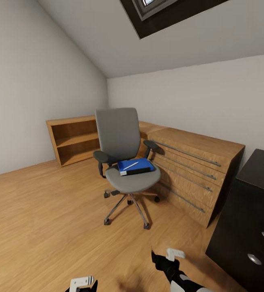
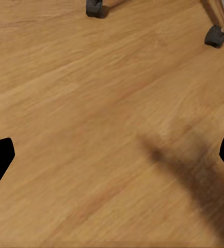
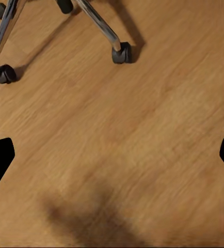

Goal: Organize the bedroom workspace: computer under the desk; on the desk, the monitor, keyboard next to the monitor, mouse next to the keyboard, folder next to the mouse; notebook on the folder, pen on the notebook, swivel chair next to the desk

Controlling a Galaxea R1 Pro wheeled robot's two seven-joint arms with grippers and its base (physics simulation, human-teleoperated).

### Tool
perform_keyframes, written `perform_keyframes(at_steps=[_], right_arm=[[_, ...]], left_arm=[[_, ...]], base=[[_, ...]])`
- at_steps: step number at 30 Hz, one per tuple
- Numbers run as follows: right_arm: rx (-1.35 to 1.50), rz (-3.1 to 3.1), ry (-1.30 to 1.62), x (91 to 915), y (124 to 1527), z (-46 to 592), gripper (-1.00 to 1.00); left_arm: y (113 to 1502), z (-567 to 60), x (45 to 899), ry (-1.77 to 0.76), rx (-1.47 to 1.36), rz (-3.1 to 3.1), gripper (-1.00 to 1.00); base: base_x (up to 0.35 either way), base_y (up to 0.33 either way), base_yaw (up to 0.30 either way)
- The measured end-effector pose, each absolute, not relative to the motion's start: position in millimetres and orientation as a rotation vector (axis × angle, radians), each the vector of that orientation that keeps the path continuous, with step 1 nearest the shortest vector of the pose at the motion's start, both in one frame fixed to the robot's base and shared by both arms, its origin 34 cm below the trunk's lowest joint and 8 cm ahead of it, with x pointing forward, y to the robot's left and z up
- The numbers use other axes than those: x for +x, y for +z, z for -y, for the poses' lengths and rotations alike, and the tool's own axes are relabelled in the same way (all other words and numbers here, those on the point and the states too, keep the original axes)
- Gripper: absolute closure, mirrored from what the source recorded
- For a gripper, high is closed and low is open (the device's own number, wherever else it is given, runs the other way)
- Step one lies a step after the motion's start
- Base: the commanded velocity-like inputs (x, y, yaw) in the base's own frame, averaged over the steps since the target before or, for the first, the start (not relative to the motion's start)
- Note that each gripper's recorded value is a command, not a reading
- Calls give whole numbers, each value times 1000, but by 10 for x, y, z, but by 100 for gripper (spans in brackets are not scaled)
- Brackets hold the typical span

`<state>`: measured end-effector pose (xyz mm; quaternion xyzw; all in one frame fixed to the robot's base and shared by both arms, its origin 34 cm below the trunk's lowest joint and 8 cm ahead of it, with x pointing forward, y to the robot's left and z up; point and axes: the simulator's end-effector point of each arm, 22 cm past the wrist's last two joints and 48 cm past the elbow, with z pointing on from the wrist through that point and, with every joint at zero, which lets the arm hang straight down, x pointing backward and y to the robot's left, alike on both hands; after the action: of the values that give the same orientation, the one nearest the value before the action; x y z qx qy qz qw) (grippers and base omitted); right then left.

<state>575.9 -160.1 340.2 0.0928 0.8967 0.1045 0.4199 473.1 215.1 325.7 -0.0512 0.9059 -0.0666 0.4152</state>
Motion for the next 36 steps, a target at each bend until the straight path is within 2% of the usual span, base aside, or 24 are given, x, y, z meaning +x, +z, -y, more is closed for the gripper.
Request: perform_keyframes(at_steps=[17, 36], right_arm=[[184, -2312, 197, 5508, 3519, 1734, -100], [-30, -2316, 166, 5340, 3801, 1734, -100]], left_arm=[[3344, -2184, 4521, -221, -320, -2345, -100], [3594, -2212, 4418, -220, -358, -2390, -100]], base=[[0, 0, 0], [0, 0, 0]])
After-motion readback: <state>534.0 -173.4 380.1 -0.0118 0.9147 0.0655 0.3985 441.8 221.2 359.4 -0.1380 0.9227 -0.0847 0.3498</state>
